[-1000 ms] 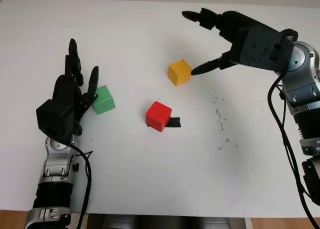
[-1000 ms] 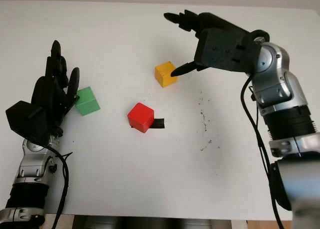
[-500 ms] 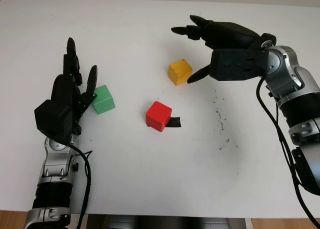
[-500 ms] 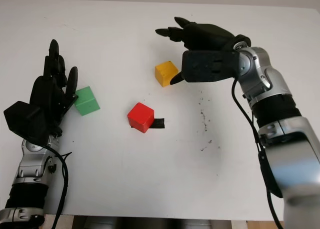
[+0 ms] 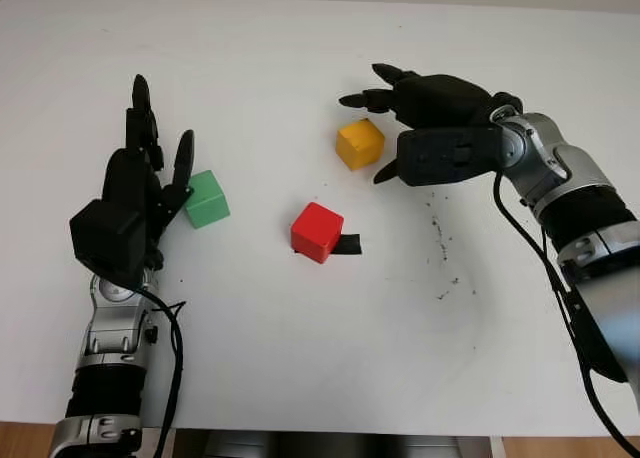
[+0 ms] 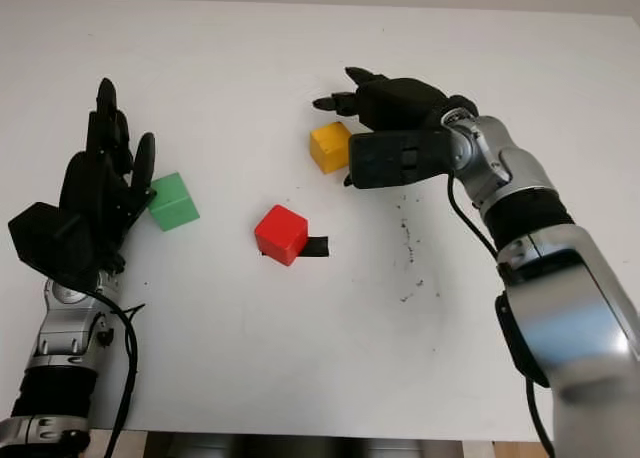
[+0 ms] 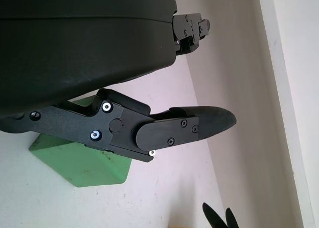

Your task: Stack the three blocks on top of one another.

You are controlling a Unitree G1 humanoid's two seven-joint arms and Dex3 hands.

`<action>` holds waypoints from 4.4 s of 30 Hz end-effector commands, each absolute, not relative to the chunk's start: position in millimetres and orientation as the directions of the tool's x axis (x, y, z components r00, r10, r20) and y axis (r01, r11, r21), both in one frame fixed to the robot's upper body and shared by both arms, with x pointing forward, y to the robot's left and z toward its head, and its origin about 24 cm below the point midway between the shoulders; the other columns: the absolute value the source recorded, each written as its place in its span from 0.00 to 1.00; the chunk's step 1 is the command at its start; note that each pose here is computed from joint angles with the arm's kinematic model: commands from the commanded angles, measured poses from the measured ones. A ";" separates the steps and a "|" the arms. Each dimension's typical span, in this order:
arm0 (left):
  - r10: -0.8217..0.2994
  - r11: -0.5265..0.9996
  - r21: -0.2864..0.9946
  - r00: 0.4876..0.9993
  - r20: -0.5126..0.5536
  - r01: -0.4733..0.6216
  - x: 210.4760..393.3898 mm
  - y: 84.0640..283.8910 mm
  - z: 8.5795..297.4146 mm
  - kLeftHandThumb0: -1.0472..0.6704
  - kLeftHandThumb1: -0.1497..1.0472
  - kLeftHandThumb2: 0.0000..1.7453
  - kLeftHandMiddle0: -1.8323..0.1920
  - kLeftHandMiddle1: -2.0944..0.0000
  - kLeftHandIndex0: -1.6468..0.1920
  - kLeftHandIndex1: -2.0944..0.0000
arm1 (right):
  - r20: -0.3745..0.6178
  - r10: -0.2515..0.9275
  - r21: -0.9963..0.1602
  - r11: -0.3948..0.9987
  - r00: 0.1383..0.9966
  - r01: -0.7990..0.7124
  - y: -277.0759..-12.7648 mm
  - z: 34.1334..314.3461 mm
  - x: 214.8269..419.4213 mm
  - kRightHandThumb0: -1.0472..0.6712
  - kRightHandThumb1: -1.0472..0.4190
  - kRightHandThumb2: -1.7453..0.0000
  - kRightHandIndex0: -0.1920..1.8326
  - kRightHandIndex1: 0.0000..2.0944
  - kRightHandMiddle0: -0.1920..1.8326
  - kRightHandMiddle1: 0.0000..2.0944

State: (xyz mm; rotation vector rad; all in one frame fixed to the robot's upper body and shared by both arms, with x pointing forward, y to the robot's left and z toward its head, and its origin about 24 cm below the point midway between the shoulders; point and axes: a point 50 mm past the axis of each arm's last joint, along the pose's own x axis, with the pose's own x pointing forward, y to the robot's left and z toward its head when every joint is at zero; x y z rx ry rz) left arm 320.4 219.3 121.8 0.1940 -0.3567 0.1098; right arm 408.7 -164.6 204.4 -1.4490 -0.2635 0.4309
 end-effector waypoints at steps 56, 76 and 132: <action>0.082 0.973 0.176 0.934 0.347 -0.151 318.2 218.8 118.5 0.23 1.00 0.29 0.99 0.97 0.97 0.98 | 0.070 0.693 -0.981 0.180 0.718 -0.078 -144.0 268.0 356.9 0.37 0.08 0.97 0.26 0.04 0.29 0.68; 0.087 0.974 0.169 0.935 0.345 -0.153 317.4 215.7 117.6 0.23 1.00 0.29 0.98 0.97 0.97 0.97 | 0.005 0.828 -0.941 0.194 0.561 -0.278 -127.4 293.9 328.8 0.36 0.09 0.97 0.26 0.03 0.33 0.67; 0.090 0.970 0.182 0.932 0.352 -0.162 318.2 215.0 118.8 0.23 1.00 0.29 0.97 0.97 0.96 0.97 | -0.240 0.803 -0.671 0.269 0.546 -0.691 -126.4 222.3 368.3 0.32 0.09 0.97 0.21 0.02 0.31 0.75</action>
